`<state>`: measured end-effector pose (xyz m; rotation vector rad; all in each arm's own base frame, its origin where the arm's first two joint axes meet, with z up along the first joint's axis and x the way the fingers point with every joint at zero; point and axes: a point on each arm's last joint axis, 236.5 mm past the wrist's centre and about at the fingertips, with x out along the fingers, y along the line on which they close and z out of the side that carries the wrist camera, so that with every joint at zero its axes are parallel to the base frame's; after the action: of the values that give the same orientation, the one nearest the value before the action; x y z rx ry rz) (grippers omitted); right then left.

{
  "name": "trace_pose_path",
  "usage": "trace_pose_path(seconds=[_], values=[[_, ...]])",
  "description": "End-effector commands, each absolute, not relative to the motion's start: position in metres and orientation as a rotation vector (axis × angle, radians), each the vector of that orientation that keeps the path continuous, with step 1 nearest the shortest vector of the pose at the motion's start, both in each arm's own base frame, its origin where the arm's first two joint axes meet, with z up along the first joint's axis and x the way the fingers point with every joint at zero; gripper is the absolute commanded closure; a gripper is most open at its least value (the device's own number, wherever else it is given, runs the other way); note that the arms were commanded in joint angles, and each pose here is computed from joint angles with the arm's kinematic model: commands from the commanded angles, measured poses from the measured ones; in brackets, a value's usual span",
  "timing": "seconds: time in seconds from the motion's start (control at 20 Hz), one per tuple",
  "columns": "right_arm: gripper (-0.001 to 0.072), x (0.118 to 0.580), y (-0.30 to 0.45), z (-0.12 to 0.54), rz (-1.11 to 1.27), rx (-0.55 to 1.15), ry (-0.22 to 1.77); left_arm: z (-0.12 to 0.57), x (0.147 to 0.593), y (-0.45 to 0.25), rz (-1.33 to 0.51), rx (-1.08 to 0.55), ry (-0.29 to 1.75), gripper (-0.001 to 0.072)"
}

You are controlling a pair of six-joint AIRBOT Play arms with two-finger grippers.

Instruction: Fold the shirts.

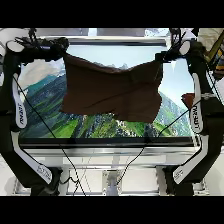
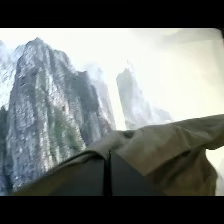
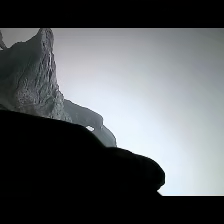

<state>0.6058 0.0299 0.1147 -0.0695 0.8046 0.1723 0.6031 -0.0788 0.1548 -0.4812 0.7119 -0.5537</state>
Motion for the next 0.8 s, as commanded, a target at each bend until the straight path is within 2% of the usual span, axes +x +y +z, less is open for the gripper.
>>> trace_pose_path(seconds=[0.0,0.15,0.3,0.45,0.6,0.75], values=[[0.0692,0.578,0.039,0.176,0.214,-0.071,0.75,0.219,0.568,-0.093,-0.639,-0.398,0.644,0.0701],[0.0692,0.534,0.051,0.24,0.264,-0.086,0.689,0.296,0.519,-0.103,-0.69,-0.267,0.524,0.0701],[0.0691,0.475,0.063,0.303,0.292,-0.121,0.621,0.373,0.45,-0.115,-0.711,-0.138,0.4,0.0701],[0.0692,0.409,0.081,0.353,0.32,-0.19,0.559,0.42,0.378,-0.128,-0.653,0.061,0.314,0.0701],[0.0693,0.347,0.096,0.383,0.338,-0.25,0.518,0.455,0.311,-0.152,-0.681,0.084,0.249,0.0701],[0.0694,0.312,0.098,0.419,0.3,-0.303,0.399,0.471,0.275,-0.182,-0.784,0.089,0.194,0.0703]])
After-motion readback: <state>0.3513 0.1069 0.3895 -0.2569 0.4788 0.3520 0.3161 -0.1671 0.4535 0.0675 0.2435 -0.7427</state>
